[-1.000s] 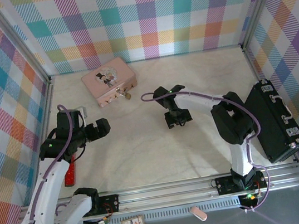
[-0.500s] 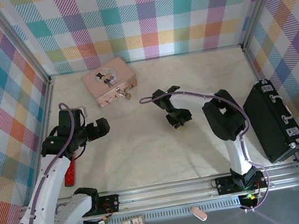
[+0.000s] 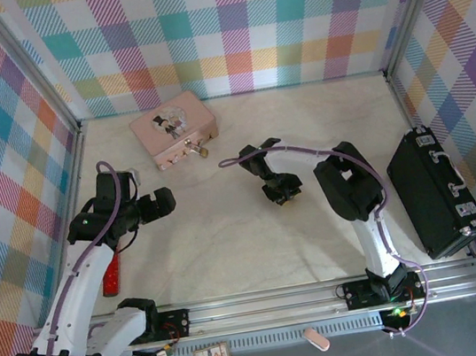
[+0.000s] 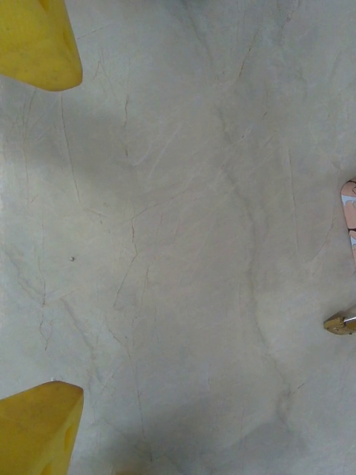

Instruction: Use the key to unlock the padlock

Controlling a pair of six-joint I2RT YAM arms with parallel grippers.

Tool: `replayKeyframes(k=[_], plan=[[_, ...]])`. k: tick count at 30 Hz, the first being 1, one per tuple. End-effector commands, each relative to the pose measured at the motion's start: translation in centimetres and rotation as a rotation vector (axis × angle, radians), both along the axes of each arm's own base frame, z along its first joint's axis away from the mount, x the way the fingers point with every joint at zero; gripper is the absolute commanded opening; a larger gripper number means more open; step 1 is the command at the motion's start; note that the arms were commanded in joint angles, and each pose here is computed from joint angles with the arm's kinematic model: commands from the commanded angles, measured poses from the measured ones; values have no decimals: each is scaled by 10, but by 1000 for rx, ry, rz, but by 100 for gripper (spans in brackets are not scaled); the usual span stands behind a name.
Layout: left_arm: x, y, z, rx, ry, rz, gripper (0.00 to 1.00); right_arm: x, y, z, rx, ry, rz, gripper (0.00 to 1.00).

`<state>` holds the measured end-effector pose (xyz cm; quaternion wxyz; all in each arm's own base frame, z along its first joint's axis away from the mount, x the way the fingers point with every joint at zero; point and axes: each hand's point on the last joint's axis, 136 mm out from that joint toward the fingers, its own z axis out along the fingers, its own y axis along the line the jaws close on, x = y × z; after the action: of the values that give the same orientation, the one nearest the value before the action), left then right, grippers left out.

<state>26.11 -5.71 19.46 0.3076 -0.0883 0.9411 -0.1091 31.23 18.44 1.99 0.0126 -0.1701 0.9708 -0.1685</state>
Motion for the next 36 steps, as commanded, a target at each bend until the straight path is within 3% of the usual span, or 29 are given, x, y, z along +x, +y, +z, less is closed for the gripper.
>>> replayKeyframes(k=[1, 14, 22, 25, 30, 36], plan=[[-3, 1, 0, 0, 9, 7, 100, 0, -5, -9, -48, 21, 10, 24], [-2, 2, -3, 8, 22, 12, 100, 9, -4, 6, -35, -42, 19, 11], [-1, 2, -6, 10, 33, 13, 100, 18, 23, 43, 170, -152, -26, 1], [0, 2, -6, 9, 36, 15, 100, 21, 40, 65, 320, -216, -58, 0], [1, -6, -4, -37, 29, -1, 100, 22, 89, 117, 795, -327, -126, 0], [5, -49, 28, -325, -58, -54, 100, 28, 123, 188, 1269, -481, -228, 0]])
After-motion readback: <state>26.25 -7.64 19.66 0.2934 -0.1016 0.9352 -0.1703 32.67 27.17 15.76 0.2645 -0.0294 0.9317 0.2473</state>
